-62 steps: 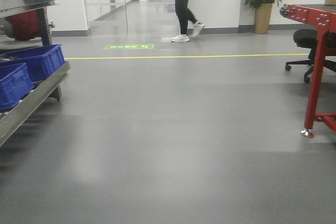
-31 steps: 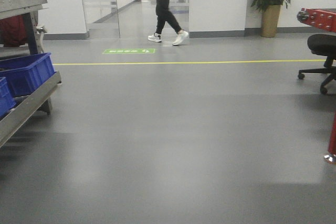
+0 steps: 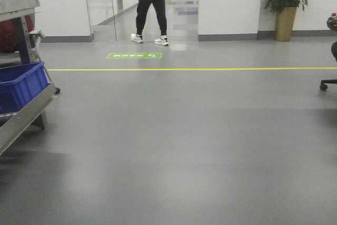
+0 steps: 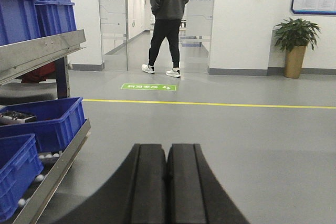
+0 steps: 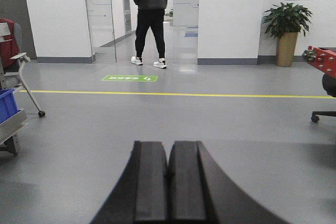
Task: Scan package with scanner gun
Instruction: 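Drive the base forward down the aisle toward the doorway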
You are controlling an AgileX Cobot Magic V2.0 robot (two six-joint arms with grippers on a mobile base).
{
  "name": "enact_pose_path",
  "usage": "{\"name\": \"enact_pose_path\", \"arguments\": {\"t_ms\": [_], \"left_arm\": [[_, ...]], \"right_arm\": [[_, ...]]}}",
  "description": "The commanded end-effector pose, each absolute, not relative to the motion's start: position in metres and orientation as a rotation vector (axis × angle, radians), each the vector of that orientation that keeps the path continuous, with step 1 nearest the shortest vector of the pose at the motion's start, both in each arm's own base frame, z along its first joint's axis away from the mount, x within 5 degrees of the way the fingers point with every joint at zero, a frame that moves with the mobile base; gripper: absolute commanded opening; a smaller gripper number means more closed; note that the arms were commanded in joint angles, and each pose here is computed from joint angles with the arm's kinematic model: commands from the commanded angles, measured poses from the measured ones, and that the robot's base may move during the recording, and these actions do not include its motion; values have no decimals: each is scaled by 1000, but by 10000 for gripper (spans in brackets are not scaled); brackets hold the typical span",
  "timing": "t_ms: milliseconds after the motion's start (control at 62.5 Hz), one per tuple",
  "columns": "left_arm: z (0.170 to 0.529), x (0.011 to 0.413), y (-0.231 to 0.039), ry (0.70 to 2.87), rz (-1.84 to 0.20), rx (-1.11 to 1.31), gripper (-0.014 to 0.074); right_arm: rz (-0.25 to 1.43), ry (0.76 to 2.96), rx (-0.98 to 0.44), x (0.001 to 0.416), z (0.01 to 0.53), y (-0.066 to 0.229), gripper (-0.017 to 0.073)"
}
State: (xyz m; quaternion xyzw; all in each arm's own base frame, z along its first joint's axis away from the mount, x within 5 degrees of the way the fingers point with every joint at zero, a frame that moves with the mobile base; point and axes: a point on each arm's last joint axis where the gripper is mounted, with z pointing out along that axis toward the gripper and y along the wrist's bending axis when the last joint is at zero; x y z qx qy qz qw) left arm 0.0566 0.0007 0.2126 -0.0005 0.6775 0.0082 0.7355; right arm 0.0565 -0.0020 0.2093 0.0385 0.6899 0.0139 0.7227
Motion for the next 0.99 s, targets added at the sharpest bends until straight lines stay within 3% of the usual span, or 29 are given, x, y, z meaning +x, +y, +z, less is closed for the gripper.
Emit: {"name": "enact_pose_path", "arguments": {"t_ms": [0,976], "left_arm": [[215,56,1,1464,28,2,-91],[215,56,1,1464,28,2,-91]], "right_arm": [[27,1503,79,56,211,-2,-168],[27,1503,79,56,211,-2,-168]]}}
